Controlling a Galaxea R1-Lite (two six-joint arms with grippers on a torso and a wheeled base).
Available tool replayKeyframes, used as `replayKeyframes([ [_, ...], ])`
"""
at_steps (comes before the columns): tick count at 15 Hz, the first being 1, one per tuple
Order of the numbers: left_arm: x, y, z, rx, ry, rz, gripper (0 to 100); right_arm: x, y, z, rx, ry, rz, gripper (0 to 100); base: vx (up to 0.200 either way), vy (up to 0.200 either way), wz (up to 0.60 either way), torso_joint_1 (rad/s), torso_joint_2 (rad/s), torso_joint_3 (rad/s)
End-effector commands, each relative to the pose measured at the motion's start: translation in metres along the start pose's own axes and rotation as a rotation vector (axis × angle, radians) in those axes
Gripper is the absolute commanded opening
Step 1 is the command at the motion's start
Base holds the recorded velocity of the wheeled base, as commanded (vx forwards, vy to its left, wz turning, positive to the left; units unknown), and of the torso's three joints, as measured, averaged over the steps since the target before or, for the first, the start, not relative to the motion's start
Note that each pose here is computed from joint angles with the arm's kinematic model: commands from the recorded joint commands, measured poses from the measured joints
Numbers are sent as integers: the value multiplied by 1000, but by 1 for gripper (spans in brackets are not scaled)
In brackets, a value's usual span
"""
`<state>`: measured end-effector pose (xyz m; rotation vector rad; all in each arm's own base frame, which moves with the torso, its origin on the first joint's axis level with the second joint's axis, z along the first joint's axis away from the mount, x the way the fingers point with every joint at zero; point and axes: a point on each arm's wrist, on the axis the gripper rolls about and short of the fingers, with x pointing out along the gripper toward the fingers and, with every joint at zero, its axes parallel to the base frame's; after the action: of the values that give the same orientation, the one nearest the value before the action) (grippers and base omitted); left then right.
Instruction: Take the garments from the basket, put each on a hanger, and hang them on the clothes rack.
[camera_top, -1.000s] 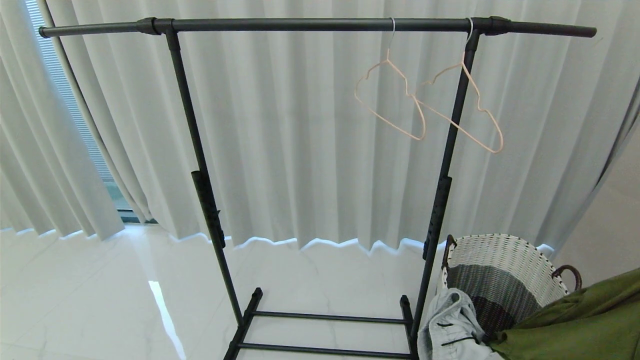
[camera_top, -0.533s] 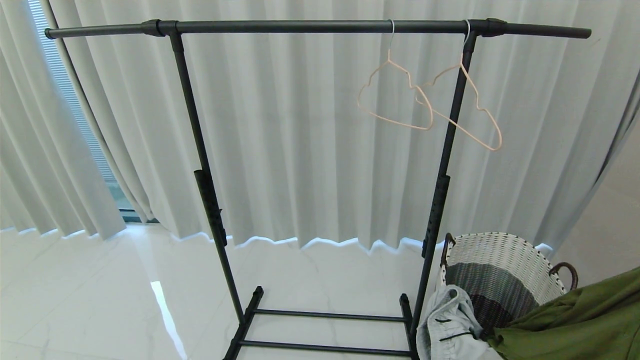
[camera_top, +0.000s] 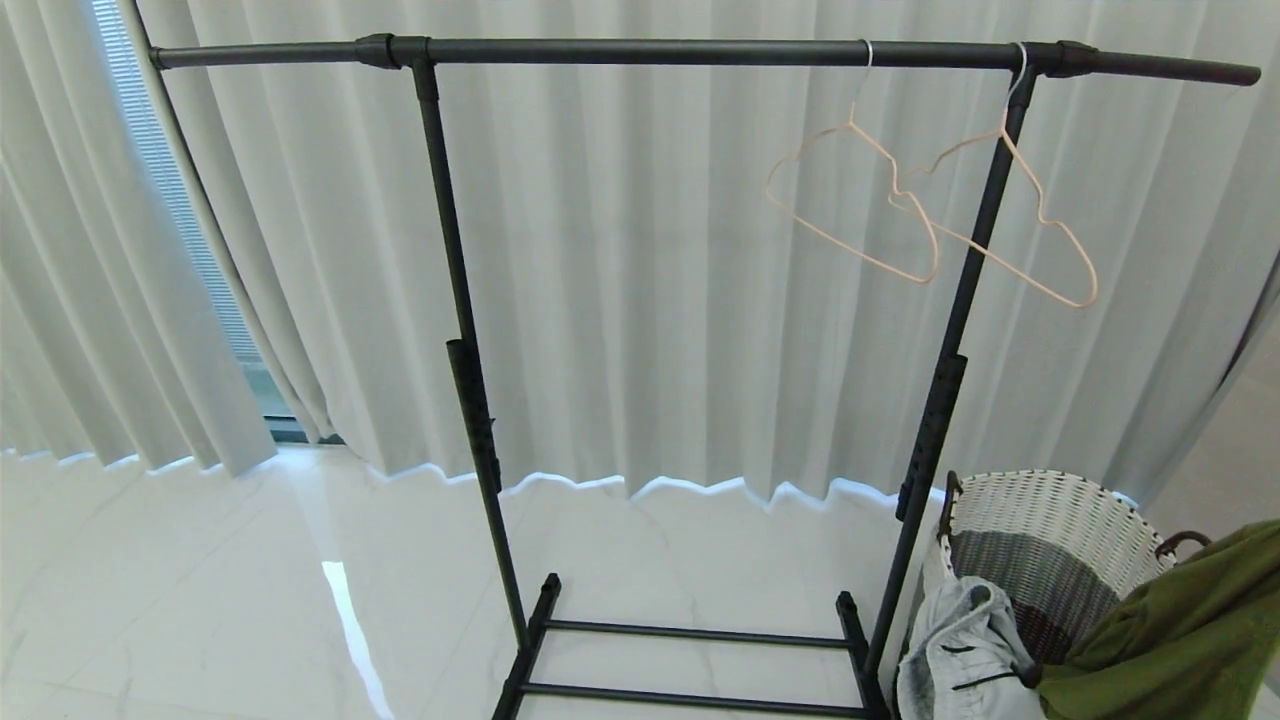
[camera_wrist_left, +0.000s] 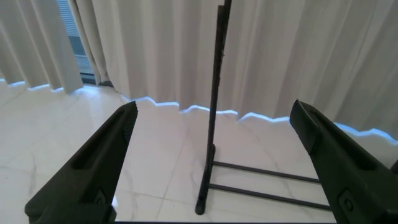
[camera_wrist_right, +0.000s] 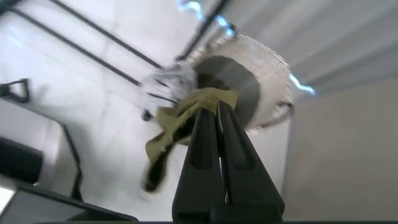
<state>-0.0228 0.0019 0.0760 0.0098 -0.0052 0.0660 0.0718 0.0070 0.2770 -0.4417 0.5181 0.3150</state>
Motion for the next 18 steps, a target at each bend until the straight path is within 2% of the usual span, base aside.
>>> replayKeyframes([
  [1,0,0,0,-2,-1,2,100,7,2,-1,-6,7,62,0,0,0,0,0,0,0],
  [6,0,0,0,38,-1,0,100,19,14,-8,-21,-29,309,0,0,0,0,0,0,0],
  [9,0,0,0,45,-4,-3,100,24,19,-16,-18,-7,355,0,0,0,0,0,0,0],
  [11,-1,0,8,35,-42,-19,100,25,22,-21,-13,-1,377,0,0,0,0,0,0,0],
  [12,-3,-1,32,30,-72,-96,100,25,23,-23,-12,2,381,0,0,0,0,0,0,0],
  [14,12,-2,83,37,-34,-198,100,26,23,-24,-13,5,384,0,0,0,0,0,0,0],
  [16,49,-11,124,108,55,-339,100,26,23,-22,-18,-21,399,0,0,0,0,0,0,0],
  [18,98,-33,155,107,151,-473,100,29,21,-15,-26,-87,419,0,0,0,0,0,0,0],
])
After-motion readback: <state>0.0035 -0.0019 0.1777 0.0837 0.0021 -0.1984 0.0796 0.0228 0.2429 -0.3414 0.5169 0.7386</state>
